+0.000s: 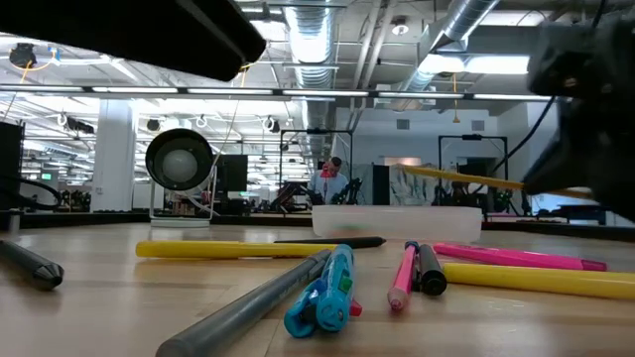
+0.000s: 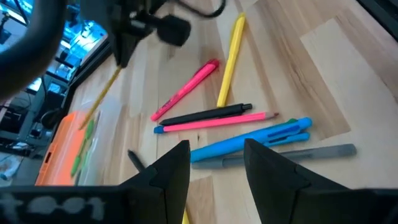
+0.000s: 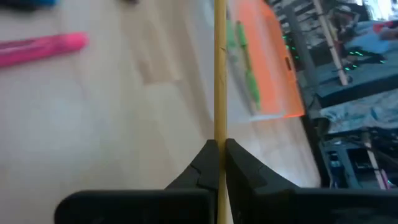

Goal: Pick & place school supplies into a supply box
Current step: Put the yellow pencil into the supply box

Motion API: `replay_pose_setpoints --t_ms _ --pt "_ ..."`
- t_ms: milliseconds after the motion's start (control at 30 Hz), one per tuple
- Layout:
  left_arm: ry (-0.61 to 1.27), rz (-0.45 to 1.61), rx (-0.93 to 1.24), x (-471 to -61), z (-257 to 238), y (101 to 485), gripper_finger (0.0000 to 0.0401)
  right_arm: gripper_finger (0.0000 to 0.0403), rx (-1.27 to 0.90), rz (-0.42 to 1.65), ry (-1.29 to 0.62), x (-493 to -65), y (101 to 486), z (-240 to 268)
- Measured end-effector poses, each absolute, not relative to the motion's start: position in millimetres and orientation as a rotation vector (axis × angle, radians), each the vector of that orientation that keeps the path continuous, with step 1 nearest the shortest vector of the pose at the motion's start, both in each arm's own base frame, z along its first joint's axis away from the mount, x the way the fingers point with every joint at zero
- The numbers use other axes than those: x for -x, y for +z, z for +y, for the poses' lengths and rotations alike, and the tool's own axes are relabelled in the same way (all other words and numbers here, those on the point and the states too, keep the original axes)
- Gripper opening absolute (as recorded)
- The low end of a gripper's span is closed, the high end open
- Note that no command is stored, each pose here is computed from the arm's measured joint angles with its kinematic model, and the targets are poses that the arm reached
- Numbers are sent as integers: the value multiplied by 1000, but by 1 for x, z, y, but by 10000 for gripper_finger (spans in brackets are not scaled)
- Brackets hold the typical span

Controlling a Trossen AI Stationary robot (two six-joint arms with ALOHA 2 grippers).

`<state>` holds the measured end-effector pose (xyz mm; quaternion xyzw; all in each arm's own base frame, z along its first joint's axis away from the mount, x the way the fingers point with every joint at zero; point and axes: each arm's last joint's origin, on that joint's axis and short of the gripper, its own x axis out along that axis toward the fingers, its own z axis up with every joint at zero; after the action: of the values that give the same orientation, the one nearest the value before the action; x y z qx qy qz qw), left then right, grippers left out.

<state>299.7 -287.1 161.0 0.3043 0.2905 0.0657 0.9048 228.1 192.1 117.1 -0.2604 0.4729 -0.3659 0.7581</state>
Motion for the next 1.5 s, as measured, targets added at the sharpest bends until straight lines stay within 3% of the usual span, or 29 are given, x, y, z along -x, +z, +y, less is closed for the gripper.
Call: replay_pose_setpoints --t_ms 500,800,1200,1500 --pt "204 600 -647 -293 -285 157 142 0 625 1110 -882 -255 123 156" --pt "206 602 -649 -293 -285 157 142 0 641 1101 -834 -286 152 149" --pt "204 600 -643 -290 -287 157 142 0 551 1117 -821 -299 194 111" --pt "211 605 -643 -289 -286 156 142 0 435 1147 -798 -325 184 70"
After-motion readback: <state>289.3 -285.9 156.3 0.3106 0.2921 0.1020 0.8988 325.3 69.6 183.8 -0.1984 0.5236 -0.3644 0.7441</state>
